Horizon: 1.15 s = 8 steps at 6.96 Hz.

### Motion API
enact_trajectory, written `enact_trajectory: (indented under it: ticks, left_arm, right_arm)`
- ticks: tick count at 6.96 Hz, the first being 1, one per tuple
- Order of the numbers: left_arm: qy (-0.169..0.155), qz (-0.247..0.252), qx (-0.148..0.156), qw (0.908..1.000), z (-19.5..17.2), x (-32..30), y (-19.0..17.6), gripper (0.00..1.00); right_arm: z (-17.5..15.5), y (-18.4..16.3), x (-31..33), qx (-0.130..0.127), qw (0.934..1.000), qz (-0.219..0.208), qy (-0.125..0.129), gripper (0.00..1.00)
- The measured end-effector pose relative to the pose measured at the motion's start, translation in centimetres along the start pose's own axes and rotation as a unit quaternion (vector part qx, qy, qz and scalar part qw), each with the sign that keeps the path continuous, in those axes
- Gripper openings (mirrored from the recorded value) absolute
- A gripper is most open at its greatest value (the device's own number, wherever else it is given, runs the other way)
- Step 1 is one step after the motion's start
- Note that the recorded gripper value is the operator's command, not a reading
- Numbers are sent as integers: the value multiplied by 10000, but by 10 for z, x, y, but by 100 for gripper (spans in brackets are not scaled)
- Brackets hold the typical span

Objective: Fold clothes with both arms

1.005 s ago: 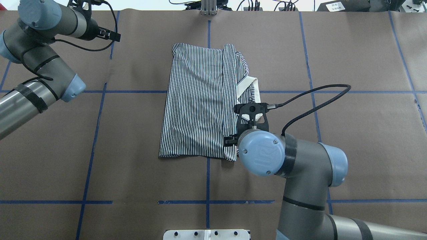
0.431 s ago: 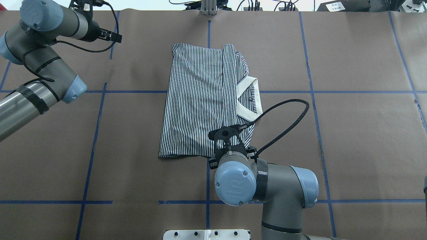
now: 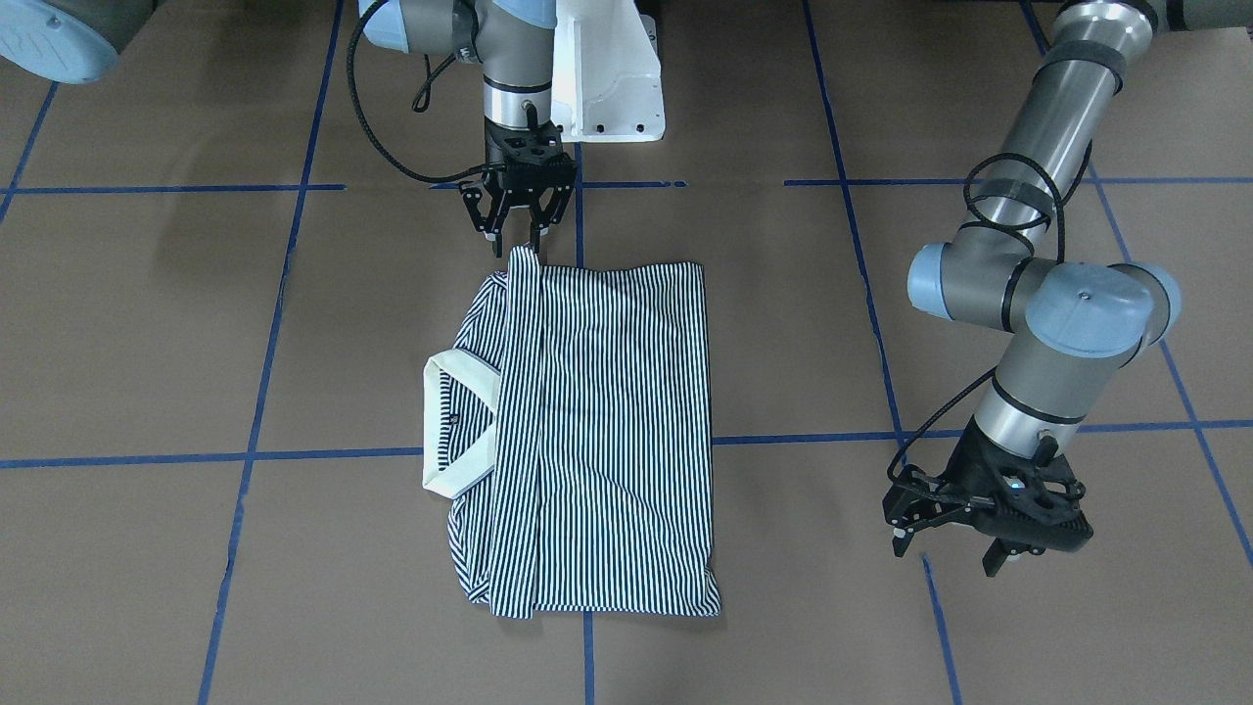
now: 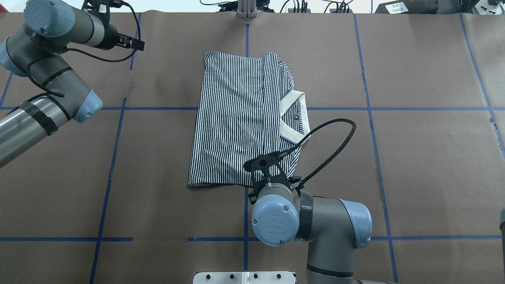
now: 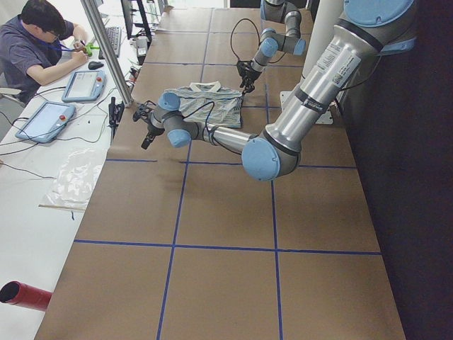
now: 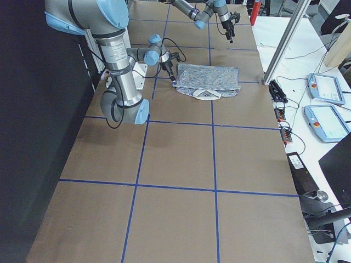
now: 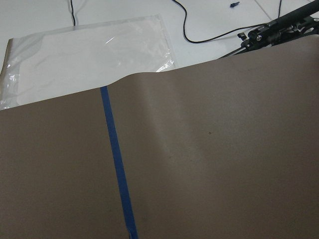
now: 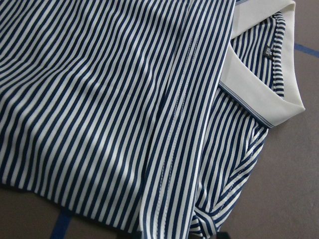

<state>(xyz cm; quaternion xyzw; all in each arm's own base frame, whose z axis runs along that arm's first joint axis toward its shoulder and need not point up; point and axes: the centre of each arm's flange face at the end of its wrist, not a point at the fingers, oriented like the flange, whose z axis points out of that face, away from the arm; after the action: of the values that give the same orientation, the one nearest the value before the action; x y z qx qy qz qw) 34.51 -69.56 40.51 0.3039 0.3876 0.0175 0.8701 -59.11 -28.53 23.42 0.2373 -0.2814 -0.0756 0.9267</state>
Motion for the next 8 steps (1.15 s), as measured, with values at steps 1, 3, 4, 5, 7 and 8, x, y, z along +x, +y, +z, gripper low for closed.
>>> enact_trajectory:
  ticks: [1, 3, 4, 5, 7, 8]
  left_arm:
    - [1, 0, -1, 10000, 0, 0, 0, 100]
    - [7, 4, -8, 10000, 1, 1, 1, 100]
    - [11, 4, -13, 10000, 1, 2, 2, 100]
    - [12, 4, -15, 10000, 1, 3, 2, 100]
    - [13, 5, -17, 10000, 1, 3, 2, 100]
    - [14, 4, -17, 10000, 1, 3, 2, 100]
  right_arm:
    - [0, 1, -1, -5, 9998, -181, -2, 51]
    - [-2, 1, -4, 14, 9993, -355, -67, 51]
    - [-2, -1, -8, 67, 9991, -395, -164, 51]
    - [4, 0, -11, 110, 9987, -440, -235, 44]
    - [12, 1, -15, 152, 9982, -498, -302, 26]
    - [11, 0, -15, 161, 9980, -509, -327, 25]
